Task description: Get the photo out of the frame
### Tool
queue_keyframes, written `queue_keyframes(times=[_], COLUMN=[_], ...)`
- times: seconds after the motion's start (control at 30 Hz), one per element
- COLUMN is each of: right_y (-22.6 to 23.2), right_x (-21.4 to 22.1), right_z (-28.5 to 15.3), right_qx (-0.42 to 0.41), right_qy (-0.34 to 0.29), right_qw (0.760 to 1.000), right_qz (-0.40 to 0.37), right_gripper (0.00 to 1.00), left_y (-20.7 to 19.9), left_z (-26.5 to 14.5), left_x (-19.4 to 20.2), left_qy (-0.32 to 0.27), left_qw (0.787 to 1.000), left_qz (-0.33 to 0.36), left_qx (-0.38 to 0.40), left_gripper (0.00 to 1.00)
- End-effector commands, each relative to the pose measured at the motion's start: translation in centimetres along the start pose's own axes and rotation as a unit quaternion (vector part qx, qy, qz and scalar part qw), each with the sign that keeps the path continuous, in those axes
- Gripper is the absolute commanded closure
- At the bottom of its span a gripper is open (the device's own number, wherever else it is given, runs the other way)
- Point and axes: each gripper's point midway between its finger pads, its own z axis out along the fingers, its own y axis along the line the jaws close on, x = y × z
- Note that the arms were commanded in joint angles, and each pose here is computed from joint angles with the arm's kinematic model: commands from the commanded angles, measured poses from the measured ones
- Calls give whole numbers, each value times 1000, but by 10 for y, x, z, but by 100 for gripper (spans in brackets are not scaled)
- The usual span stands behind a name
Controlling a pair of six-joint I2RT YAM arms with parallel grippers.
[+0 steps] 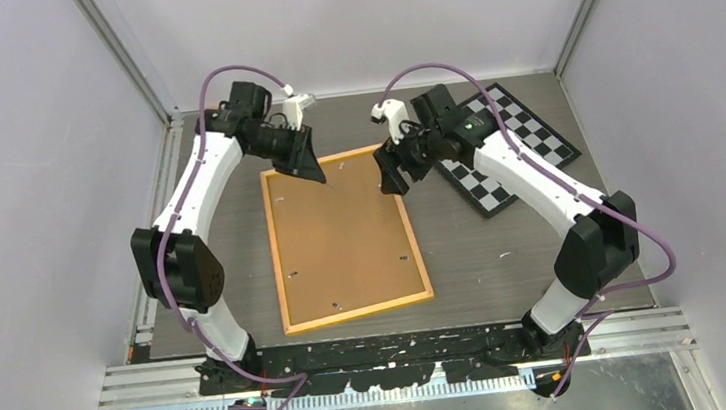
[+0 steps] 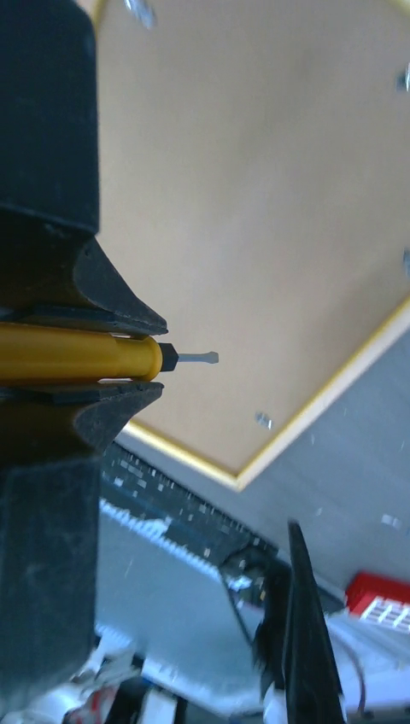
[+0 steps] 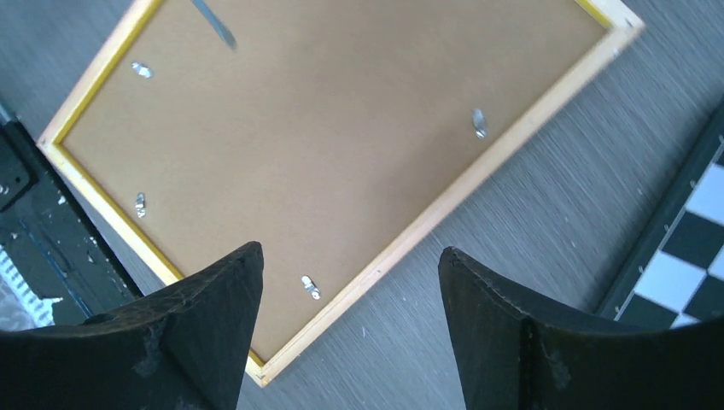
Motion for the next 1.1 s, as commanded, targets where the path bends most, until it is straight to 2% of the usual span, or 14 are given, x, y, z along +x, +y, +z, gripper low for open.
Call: queue_keyframes(times=[0.0, 0.13, 0.4, 0.5, 0.67, 0.73, 0.8, 0.83, 0.9, 0.97, 1.07], right_y=[34, 58, 82, 87, 90, 90, 89, 89, 90, 90, 84], right_x=[-20, -21, -25, -30, -37, -40, -41, -41, -41, -39, -28], right_z=[0, 6, 19, 25, 34, 34, 31, 29, 25, 20, 15], right_qx=[-50, -71, -99, -100, -95, -92, -89, -88, -86, -84, -77], right_qy=[-52, -51, -54, -58, -57, -59, -60, -62, -65, -65, -55], right_qw=[992, 985, 982, 982, 982, 983, 983, 983, 983, 983, 986], right_qz=[-106, -148, -149, -152, -151, -150, -151, -151, -149, -148, -137], right_gripper=[21, 23, 32, 40, 59, 76, 96, 99, 99, 99, 100], left_y=[-64, -82, -95, -97, -101, -100, -99, -99, -97, -94, -87], left_z=[-9, -8, -6, -3, 0, 1, 2, 2, 4, 5, 6], left_x=[11, 14, 11, 10, 9, 10, 11, 11, 11, 10, 7], left_qy=[11, 13, 8, 5, 9, 9, 9, 8, 9, 7, -12], left_qw=[995, 987, 979, 975, 969, 968, 969, 969, 969, 971, 976], left_qz=[-29, -58, -89, -99, -118, -121, -121, -120, -122, -120, -110], left_qx=[98, 147, 186, 197, 217, 217, 216, 215, 213, 204, 189], left_gripper=[100, 100, 100, 100, 100, 100, 100, 98, 87, 68, 23])
